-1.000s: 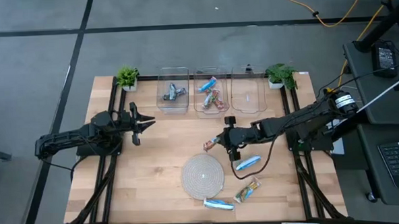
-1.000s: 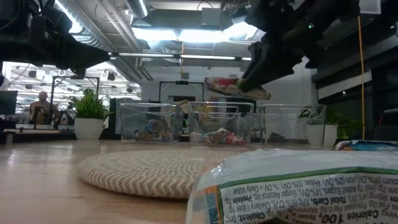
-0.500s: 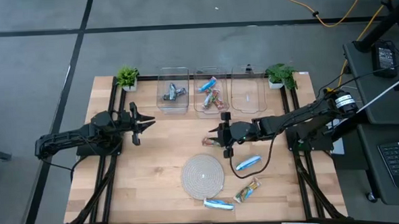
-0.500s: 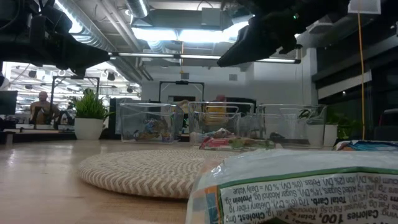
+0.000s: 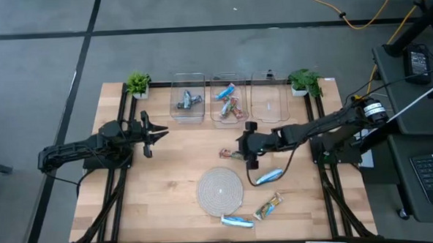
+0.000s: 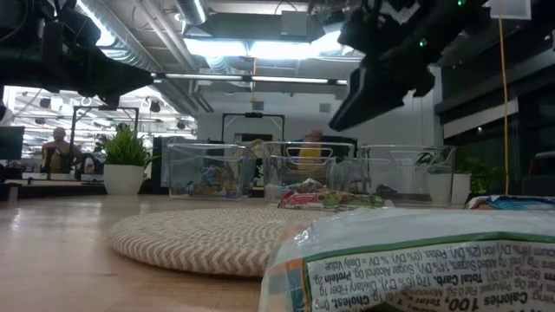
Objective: Pick and place Granola Bars by type
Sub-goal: Put the red granola bar into the center transparent bin
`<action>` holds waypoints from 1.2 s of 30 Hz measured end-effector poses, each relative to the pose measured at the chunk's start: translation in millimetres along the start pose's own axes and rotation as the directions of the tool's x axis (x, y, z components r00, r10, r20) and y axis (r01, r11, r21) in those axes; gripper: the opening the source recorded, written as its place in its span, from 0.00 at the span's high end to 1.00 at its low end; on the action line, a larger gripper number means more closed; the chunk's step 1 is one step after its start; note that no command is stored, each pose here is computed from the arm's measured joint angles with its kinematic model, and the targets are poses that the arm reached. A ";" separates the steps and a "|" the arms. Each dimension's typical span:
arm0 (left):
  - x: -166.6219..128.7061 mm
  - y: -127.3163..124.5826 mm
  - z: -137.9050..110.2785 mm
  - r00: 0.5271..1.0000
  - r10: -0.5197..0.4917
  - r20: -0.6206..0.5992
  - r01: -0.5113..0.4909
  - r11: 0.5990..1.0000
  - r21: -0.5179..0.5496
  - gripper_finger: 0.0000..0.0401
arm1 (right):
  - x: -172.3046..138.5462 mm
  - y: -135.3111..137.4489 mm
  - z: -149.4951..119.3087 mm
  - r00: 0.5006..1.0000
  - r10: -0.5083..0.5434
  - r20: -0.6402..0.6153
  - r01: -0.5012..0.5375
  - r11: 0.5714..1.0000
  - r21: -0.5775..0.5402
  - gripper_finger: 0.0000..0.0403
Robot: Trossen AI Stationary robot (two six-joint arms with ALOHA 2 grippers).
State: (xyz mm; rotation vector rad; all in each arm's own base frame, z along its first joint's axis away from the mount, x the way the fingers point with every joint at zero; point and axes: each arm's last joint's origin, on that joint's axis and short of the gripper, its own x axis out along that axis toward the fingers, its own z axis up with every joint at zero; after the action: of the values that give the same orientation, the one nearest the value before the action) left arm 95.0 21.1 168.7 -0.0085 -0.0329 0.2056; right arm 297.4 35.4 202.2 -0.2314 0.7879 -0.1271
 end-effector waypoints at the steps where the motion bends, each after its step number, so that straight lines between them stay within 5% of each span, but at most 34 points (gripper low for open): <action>1: 0.0 0.0 0.1 1.000 0.000 0.000 0.000 1.000 0.000 0.82 | 0.6 -2.1 -1.7 1.000 -0.004 -0.017 0.004 1.000 0.012 0.42; 6: 0.0 0.0 0.0 1.000 0.000 0.000 0.000 1.000 0.000 0.83 | 7.6 -7.2 -8.0 0.997 -0.007 -0.075 0.013 0.997 0.080 0.36; 19: 0.0 0.0 0.0 1.000 -0.001 0.000 0.001 1.000 0.000 0.83 | 50.2 11.0 -38.4 0.952 0.120 -0.281 -0.088 0.988 0.125 0.36; 36: 0.0 0.0 0.0 1.000 0.000 0.000 0.000 1.000 0.000 0.83 | 51.7 13.9 -41.1 0.934 0.194 -0.300 -0.156 0.977 0.148 0.36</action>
State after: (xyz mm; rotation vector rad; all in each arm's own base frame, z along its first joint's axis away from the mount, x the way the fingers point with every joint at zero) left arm 94.9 21.1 168.7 -0.0085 -0.0327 0.2054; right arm 304.6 32.0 135.2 -0.0228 1.1093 -0.0423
